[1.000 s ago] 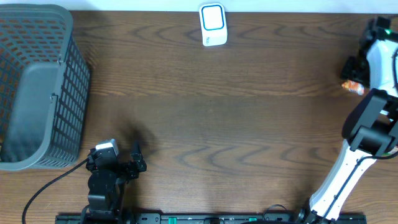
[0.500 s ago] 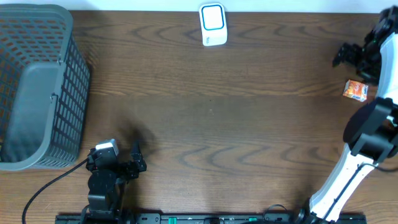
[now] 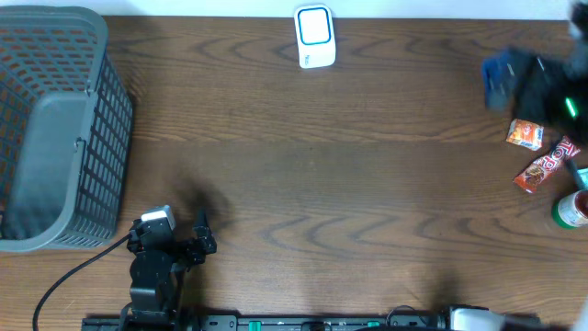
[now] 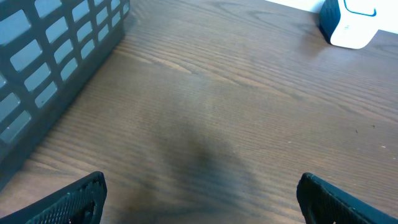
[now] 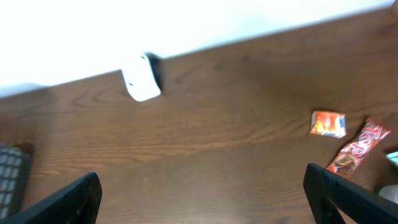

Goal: Scan the item barcode

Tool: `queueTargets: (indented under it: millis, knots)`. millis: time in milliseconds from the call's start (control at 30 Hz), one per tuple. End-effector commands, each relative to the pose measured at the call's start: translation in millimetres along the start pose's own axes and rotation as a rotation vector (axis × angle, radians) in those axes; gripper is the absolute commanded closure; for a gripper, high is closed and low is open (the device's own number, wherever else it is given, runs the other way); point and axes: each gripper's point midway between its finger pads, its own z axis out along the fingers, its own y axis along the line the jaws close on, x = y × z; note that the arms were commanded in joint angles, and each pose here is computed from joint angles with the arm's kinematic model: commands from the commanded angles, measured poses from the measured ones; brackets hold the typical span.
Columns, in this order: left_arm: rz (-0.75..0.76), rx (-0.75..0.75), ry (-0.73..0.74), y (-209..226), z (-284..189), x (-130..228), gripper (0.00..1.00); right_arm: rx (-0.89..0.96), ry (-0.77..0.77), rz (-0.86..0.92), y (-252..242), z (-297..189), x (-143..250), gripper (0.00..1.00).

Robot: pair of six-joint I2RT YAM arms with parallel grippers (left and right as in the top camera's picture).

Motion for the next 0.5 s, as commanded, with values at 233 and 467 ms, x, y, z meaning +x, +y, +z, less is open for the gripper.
queueTargets:
  millis: [233, 467]
  knots:
    - [0.017, -0.008, 0.005, 2, 1, 2, 0.02, -0.07, -0.342, -0.053, 8, -154, 36, 0.01]
    - [0.017, -0.008, 0.005, 2, 1, 2, 0.02, 0.024, -0.524, -0.096, -19, -233, 95, 0.01]
